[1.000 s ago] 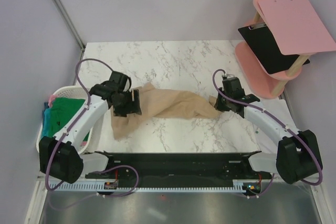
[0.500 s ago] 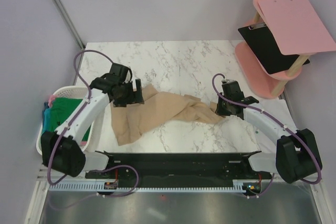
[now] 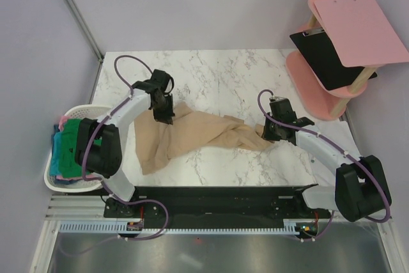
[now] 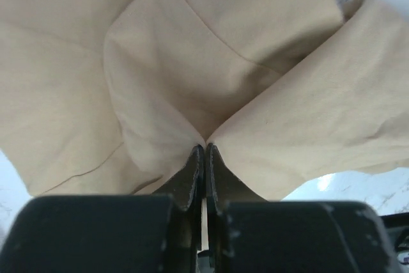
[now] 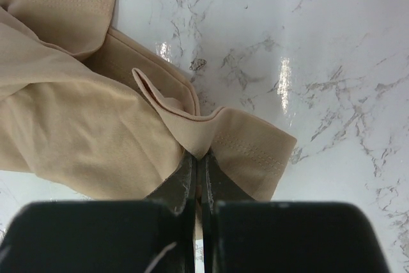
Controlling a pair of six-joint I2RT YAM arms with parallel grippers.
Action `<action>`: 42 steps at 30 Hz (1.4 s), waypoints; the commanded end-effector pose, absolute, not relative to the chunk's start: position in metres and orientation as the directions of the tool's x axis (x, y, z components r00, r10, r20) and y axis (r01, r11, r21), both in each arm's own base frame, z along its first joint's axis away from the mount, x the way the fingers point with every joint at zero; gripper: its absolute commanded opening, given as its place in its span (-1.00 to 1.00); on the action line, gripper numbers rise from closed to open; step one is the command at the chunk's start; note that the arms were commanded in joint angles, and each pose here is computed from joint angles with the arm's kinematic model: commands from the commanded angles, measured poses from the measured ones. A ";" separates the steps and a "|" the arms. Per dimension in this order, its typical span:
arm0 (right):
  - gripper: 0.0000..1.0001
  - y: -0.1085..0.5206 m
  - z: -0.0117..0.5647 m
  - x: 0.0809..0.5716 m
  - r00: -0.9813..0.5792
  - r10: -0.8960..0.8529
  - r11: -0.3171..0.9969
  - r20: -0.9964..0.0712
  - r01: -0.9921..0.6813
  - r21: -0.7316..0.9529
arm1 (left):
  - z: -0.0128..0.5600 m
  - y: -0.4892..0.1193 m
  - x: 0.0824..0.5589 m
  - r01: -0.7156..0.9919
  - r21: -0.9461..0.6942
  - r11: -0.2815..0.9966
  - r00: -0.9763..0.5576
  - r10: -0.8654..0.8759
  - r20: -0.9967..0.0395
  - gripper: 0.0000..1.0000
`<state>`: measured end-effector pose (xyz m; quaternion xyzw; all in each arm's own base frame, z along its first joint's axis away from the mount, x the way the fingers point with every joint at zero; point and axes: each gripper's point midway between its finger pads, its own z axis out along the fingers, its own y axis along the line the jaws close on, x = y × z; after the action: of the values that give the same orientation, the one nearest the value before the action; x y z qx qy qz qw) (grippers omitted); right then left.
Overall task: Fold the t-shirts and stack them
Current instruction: Flatten out the tshirt
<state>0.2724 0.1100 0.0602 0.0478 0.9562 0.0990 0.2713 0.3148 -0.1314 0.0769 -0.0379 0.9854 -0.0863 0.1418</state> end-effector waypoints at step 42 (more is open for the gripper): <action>-0.88 0.115 0.087 0.298 -0.749 0.191 0.964 -0.634 0.023 0.264 | 0.121 -0.096 0.199 -0.118 -0.123 0.985 -0.915 -0.156 -0.372 0.98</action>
<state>0.2766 0.1063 0.0613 0.0562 0.9421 0.1030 0.3141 0.2048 -0.1163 0.1352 -0.0679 0.9695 -0.1084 0.2088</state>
